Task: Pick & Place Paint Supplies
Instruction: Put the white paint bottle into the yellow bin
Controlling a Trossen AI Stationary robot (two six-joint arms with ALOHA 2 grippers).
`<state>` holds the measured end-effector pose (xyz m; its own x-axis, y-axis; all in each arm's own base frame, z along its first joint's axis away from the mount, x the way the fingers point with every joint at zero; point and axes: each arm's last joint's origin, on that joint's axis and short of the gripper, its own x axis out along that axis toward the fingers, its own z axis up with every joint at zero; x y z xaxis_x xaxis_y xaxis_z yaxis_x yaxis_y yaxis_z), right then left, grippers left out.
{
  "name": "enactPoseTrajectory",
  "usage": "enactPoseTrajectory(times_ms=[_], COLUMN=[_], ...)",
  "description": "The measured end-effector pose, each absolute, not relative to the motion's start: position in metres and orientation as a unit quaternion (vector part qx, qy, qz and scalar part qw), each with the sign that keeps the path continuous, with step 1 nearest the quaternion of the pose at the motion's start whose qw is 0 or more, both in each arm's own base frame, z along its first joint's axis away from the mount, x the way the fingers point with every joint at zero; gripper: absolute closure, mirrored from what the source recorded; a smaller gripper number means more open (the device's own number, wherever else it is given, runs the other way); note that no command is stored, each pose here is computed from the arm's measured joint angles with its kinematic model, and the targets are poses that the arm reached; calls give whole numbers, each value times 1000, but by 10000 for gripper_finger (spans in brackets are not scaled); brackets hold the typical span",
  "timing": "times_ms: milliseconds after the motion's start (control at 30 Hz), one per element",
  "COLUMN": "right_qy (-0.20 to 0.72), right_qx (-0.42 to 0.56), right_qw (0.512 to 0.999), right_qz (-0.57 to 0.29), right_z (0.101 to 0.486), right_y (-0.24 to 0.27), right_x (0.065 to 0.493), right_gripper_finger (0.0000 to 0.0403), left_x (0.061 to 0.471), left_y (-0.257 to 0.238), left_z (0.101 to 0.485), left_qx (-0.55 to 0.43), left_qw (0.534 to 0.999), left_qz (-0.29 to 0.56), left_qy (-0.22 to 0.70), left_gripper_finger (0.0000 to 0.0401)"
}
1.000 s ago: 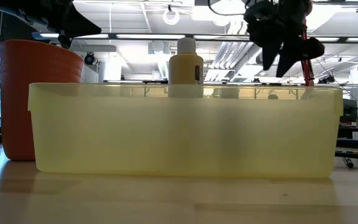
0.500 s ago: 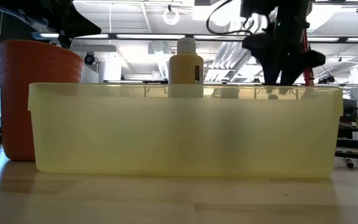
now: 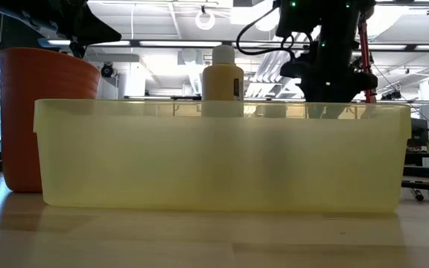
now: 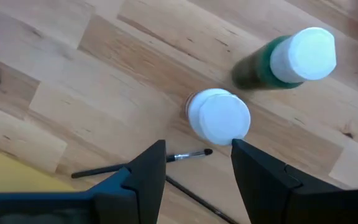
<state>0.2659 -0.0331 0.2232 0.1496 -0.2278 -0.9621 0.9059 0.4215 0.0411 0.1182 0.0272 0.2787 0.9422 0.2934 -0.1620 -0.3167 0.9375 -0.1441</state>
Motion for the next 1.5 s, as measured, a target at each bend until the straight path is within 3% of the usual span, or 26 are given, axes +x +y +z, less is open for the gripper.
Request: enactPoseTrajectory(times_ms=[400, 800, 1033, 1500], right_qy=[531, 511, 482, 523], right_qx=[382, 373, 381, 376], right_qw=[648, 671, 708, 693], right_qz=[-390, -386, -349, -324], right_z=[223, 226, 227, 176], right_y=[-29, -34, -35, -27], right_x=[263, 266, 279, 312], right_gripper_finger=[229, 229, 229, 229], left_x=[118, 118, 118, 118], left_y=[27, 28, 29, 29], left_z=[279, 279, 279, 279], left_qx=[-84, -82, -82, -82], left_qw=[982, 978, 978, 978], left_qz=[155, 178, 179, 179], left_qy=[69, 68, 68, 68], left_gripper_finger=[401, 401, 401, 401])
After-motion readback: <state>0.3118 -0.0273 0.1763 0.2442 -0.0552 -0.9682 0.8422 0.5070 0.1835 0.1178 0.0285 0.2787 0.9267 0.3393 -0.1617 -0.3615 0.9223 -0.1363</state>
